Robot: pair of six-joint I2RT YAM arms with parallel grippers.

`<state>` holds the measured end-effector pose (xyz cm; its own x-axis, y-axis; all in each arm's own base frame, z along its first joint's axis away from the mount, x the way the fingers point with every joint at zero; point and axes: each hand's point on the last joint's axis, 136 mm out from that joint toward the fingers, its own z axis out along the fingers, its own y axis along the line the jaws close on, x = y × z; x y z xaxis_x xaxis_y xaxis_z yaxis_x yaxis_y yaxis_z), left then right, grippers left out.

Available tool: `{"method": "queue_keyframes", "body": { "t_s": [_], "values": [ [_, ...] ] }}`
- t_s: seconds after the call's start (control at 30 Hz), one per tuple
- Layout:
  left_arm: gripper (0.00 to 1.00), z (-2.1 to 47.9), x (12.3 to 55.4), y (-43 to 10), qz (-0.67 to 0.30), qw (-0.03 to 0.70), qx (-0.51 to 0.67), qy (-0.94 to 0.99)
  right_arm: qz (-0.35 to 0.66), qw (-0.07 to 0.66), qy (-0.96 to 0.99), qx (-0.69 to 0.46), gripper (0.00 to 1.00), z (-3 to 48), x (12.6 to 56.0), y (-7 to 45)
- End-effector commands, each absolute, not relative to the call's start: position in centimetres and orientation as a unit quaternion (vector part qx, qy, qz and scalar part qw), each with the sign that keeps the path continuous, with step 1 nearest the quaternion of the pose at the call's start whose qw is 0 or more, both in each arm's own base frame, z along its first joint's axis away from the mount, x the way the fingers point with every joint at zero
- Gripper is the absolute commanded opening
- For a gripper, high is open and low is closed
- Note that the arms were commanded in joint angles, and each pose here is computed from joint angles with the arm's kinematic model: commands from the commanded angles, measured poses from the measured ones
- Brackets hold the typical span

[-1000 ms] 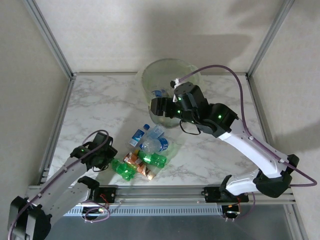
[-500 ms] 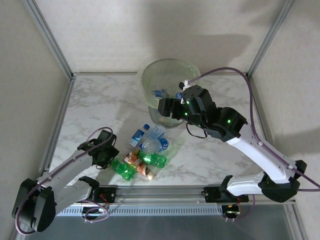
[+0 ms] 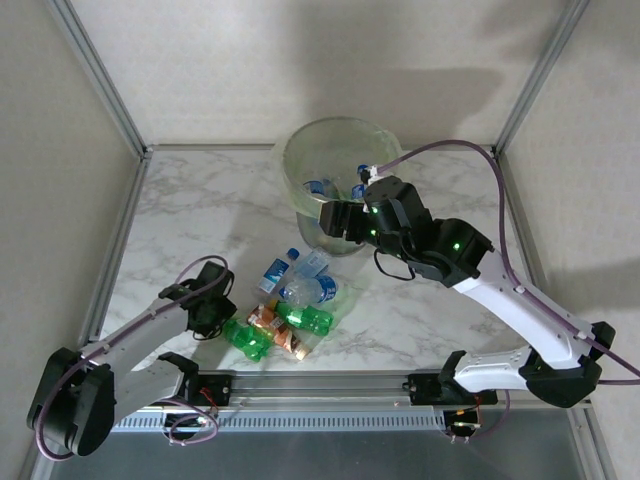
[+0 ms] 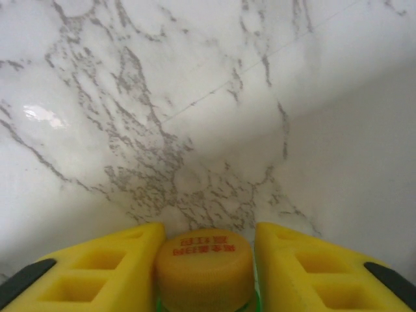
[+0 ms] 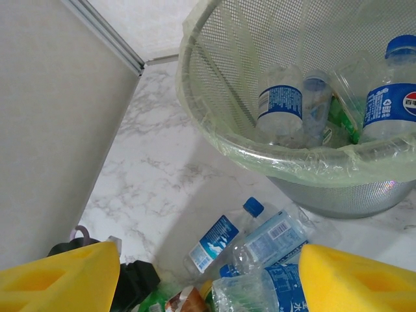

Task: Put the plastic bottles in the bin

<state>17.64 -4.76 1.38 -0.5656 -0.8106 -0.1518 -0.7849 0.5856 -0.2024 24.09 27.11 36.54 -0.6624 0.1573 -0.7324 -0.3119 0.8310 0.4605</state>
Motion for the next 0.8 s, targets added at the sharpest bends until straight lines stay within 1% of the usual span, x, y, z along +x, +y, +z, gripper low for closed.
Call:
{"method": "queue_keyframes", "body": {
  "t_s": [0.0, 0.17, 0.3, 0.43, 0.57, 0.67, 0.77],
  "values": [
    [0.37, 1.1, 17.9, -4.4, -0.056, 0.122, -0.457, 0.879, 0.291, 0.426, 0.856, -0.044, 0.73, 37.8, 24.4, 27.4],
    [0.35, 2.8, 18.9, -4.0, -0.056, 0.146, -0.455, 0.877, 0.298, 0.429, 0.851, -0.046, 0.72, 38.2, 24.4, 27.6],
    [0.33, 6.2, 20.4, -3.8, -0.079, 0.19, -0.466, 0.861, 0.307, 0.428, 0.849, -0.05, 0.72, 39.1, 24.3, 28.0],
    [0.31, 11.8, 22.3, -3.4, -0.094, 0.239, -0.47, 0.844, 0.315, 0.43, 0.844, -0.056, 0.72, 40.0, 24.4, 28.5],
    [0.32, 18.9, 25.0, -3.3, -0.115, 0.294, -0.45, 0.835, 0.323, 0.422, 0.845, -0.058, 0.71, 39.8, 24.2, 28.8],
    [0.32, 25.0, 27.3, -3.9, -0.154, 0.342, -0.429, 0.822, 0.348, 0.411, 0.84, -0.061, 0.73, 39.3, 23.6, 29.3],
    [0.32, 29.8, 29.1, -5.4, -0.222, 0.378, -0.41, 0.8, 0.382, 0.401, 0.829, -0.075, 0.78, 39.9, 23.0, 30.4]
  ]
}}
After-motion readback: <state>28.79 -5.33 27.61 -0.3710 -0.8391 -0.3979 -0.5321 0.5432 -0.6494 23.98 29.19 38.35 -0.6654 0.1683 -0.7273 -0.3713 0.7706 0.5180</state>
